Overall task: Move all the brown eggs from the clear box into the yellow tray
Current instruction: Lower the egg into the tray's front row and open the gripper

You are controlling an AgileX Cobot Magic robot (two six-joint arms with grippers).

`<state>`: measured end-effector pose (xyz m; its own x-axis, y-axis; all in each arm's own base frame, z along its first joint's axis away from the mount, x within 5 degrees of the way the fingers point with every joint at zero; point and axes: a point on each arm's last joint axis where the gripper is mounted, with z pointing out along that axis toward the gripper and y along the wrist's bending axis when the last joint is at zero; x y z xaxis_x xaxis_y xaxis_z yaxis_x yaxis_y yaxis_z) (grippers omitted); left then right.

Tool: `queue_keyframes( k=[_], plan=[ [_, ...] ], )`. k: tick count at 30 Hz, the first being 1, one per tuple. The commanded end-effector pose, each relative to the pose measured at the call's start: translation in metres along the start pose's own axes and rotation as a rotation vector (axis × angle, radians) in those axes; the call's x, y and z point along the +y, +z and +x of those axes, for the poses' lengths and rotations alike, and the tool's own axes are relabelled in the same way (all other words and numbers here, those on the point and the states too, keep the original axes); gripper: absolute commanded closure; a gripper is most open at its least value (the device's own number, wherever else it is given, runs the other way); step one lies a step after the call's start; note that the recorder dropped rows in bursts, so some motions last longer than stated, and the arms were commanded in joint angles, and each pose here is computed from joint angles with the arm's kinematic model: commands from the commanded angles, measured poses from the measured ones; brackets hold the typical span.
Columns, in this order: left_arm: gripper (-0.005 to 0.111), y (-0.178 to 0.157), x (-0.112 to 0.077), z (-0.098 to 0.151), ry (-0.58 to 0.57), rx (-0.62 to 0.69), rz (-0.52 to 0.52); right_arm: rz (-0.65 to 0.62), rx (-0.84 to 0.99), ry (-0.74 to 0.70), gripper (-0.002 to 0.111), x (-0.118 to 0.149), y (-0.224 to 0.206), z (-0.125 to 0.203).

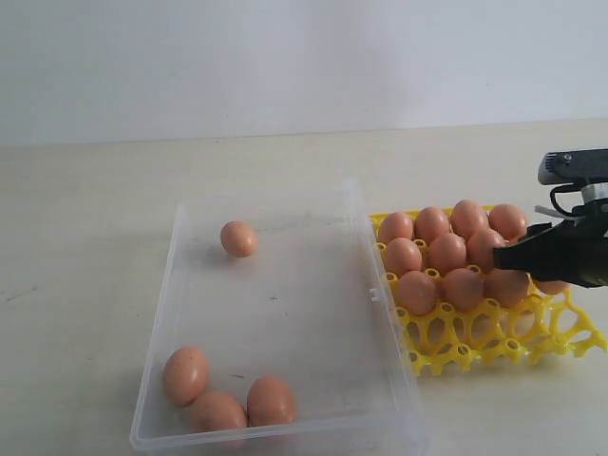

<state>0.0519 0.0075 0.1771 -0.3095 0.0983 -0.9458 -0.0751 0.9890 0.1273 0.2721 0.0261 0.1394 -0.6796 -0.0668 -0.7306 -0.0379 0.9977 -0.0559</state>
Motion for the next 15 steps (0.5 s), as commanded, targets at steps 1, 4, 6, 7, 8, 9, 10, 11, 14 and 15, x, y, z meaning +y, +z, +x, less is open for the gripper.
queue_keyframes(
  k=[1,4,6,7,8,9,10,11,14,15],
  plan=[
    [0.107,-0.0004,-0.0001,-0.0021,-0.003,-0.013,0.004,0.018,-0.013,0.002,0.108,-0.0025,0.0047,0.0028],
    [0.107,-0.0004,-0.0001,-0.0021,-0.003,-0.013,0.004,0.022,-0.021,0.010,0.108,-0.0027,0.0055,0.0025],
    [0.107,-0.0004,-0.0001,-0.0021,-0.003,-0.013,0.004,0.022,-0.022,0.010,0.108,-0.0028,0.0055,0.0024],
    [0.107,-0.0004,-0.0001,-0.0021,-0.003,-0.013,0.004,0.022,-0.022,0.013,0.108,-0.0028,0.0055,0.0024],
    [0.107,-0.0004,-0.0001,-0.0021,-0.003,-0.013,0.004,0.022,-0.022,0.020,0.108,-0.0028,0.0055,0.0024],
    [0.107,-0.0004,-0.0001,-0.0021,-0.003,-0.013,0.004,0.023,-0.025,0.032,0.108,-0.0029,0.0055,0.0022],
    [0.107,-0.0004,-0.0001,-0.0021,-0.003,-0.013,0.004,0.024,-0.028,0.038,0.108,-0.0030,0.0055,0.0019],
    [0.107,-0.0004,-0.0001,-0.0021,-0.003,-0.013,0.004,0.024,-0.030,0.043,0.108,-0.0030,0.0055,0.0017],
    [0.107,-0.0004,-0.0001,-0.0021,-0.003,-0.013,0.004,0.024,-0.030,0.062,0.106,-0.0030,0.0055,0.0017],
    [0.107,-0.0004,-0.0001,-0.0021,-0.003,-0.013,0.004,0.024,-0.030,0.062,0.103,-0.0030,0.0055,0.0017]
  ],
)
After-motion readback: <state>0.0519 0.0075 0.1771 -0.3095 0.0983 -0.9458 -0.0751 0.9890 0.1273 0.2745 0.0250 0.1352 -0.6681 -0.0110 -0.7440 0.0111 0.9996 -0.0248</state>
